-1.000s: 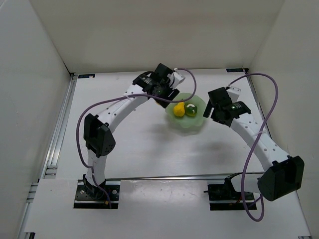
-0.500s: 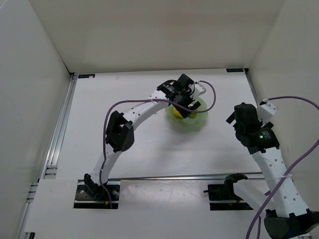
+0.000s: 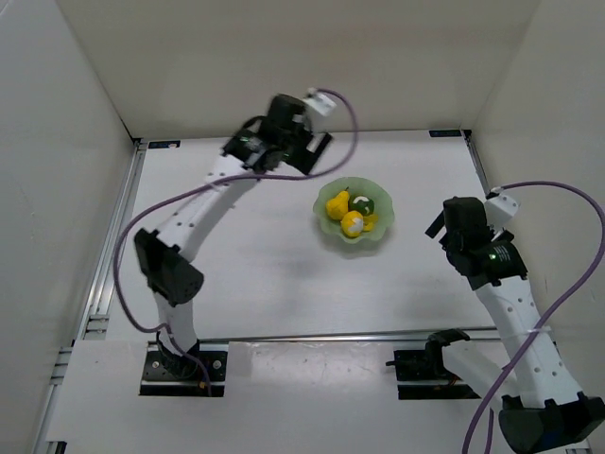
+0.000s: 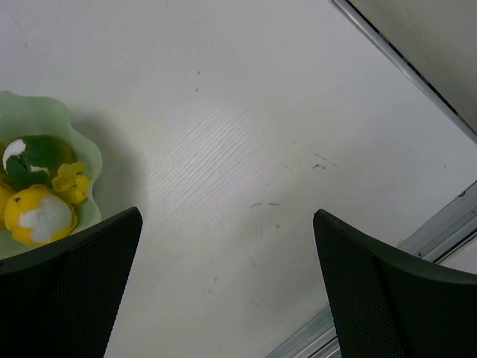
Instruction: Place and organize the fake fruits in the fruit bowl
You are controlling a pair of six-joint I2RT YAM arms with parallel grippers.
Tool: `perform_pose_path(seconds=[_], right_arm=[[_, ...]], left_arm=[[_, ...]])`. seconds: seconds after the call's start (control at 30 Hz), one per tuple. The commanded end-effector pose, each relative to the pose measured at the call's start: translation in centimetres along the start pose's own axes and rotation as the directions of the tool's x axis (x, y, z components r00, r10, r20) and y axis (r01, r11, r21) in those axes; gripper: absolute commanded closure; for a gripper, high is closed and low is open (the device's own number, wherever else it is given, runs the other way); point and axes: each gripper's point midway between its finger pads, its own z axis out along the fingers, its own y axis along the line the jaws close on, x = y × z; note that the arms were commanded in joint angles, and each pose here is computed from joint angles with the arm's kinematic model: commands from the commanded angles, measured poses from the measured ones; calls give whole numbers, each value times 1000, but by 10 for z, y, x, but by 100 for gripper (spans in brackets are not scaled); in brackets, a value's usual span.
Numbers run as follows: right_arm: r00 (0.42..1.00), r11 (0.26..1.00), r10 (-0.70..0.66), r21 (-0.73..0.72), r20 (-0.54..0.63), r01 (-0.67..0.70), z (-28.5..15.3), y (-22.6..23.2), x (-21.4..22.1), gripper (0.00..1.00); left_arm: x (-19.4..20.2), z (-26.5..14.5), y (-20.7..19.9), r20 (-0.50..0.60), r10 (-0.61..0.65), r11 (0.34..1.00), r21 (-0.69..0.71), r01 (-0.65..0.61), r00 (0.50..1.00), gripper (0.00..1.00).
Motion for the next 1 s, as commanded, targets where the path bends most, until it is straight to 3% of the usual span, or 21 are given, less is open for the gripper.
perform_pose_path(seconds=[0.0, 0.07, 0.1, 0.17, 0.2, 0.27, 0.3, 0.33, 0.4, 0.5, 0.6, 0.83, 0.97], right_arm=[[993, 998, -67, -11, -98, 66, 15, 5, 23, 0], [981, 996, -88, -8, -174, 87, 24, 6, 40, 0], [974, 995, -94, 1, -204, 97, 28, 3, 48, 0], [968, 996, -78, 30, -241, 87, 35, -3, 57, 0], [965, 996, -65, 35, -253, 76, 36, -5, 61, 0], [960, 996, -49, 57, -277, 68, 43, -10, 72, 0], [963, 997, -33, 63, -266, 51, 47, -11, 70, 0], [965, 997, -12, 67, -263, 30, 49, -13, 69, 0], [965, 998, 13, 65, -261, 5, 52, -14, 66, 0], [968, 998, 20, 63, -249, -5, 55, -12, 54, 0], [971, 998, 29, 54, -238, -17, 58, -7, 43, 0], [970, 998, 47, 54, -238, -35, 57, -6, 41, 0], [970, 998, 46, 55, -239, -34, 56, -10, 46, 0]], left_arm=[[56, -46, 131, -76, -158, 932, -340, 124, 984, 0], [106, -64, 177, -143, -244, 874, -461, 154, 959, 0], [151, -66, 181, -228, -295, 853, -500, 148, 928, 0], [197, -106, 208, -224, -404, 783, -586, 209, 887, 0], [246, -107, 193, -300, -448, 791, -573, 217, 842, 0], [278, -141, 192, -277, -502, 751, -609, 254, 819, 0], [323, -151, 183, -325, -554, 730, -632, 260, 766, 0], [331, -170, 179, -297, -571, 705, -655, 271, 765, 0], [374, -186, 165, -318, -627, 670, -686, 283, 711, 0], [400, -205, 150, -280, -683, 615, -719, 324, 675, 0], [402, -211, 149, -238, -702, 585, -730, 353, 671, 0], [374, -209, 184, -161, -718, 533, -752, 387, 677, 0], [371, -202, 186, -161, -725, 540, -736, 408, 670, 0]])
